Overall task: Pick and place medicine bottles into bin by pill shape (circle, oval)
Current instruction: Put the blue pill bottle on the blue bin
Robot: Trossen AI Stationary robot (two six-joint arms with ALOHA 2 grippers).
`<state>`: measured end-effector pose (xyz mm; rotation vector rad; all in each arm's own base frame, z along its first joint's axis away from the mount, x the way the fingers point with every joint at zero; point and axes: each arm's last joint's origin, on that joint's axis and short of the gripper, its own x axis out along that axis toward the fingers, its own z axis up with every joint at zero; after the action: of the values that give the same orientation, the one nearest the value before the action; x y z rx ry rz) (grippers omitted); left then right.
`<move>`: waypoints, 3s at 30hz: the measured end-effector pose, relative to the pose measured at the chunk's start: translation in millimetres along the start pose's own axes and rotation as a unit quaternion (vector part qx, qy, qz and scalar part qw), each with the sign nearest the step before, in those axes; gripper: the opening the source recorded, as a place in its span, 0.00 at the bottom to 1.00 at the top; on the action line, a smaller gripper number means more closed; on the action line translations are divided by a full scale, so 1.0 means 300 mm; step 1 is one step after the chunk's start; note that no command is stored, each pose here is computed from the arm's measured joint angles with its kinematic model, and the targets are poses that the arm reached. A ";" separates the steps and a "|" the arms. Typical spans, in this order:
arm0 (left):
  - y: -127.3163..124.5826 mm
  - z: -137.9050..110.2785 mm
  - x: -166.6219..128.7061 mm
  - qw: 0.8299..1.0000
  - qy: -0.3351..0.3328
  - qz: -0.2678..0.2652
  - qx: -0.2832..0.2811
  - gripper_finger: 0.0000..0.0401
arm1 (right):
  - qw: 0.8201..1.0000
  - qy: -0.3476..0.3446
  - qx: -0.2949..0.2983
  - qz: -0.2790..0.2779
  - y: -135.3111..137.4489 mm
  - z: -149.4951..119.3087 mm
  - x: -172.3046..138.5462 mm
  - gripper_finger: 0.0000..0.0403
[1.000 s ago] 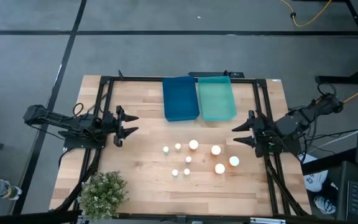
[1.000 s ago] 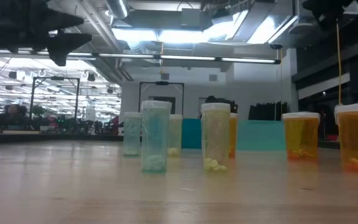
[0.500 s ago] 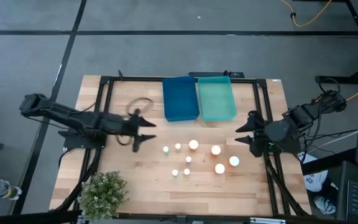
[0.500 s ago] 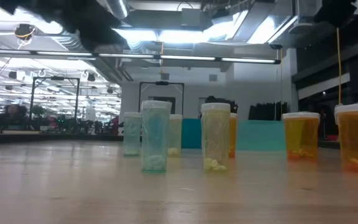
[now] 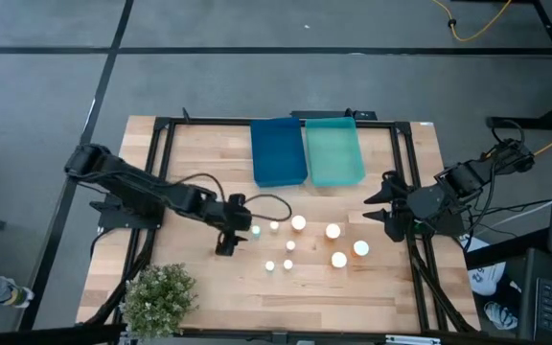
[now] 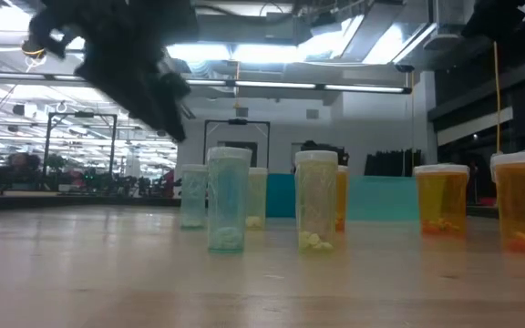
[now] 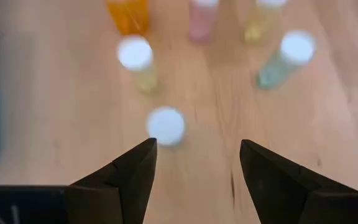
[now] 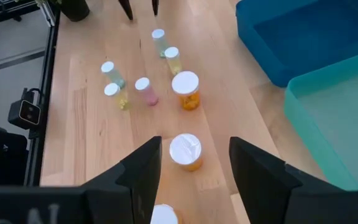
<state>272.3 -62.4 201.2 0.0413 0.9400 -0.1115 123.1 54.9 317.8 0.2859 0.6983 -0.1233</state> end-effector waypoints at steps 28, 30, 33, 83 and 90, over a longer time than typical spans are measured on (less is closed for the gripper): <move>0.032 0.001 0.131 0.997 -0.001 0.065 -0.035 0.56 | 1.000 0.001 -0.003 0.000 0.000 -0.001 0.001 0.47; 0.031 -0.003 0.131 0.998 0.005 0.061 -0.034 0.56 | 1.000 0.002 -0.004 -0.001 -0.001 -0.002 0.001 0.47; 0.029 -0.005 0.136 0.998 0.007 0.052 -0.034 0.55 | 1.000 0.003 -0.004 -0.002 -0.001 -0.002 0.001 0.47; 0.993 0.160 0.086 0.969 -0.025 0.171 -0.175 0.22 | 1.000 0.002 0.007 -0.025 0.006 0.000 0.022 0.47; 1.056 0.145 0.119 0.969 -0.026 0.182 -0.162 0.23 | 1.000 0.005 0.005 -0.028 0.010 -0.001 0.029 0.47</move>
<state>364.1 245.8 193.7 -0.0918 0.8737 0.3799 130.1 57.6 312.7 0.2775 0.7159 -0.1781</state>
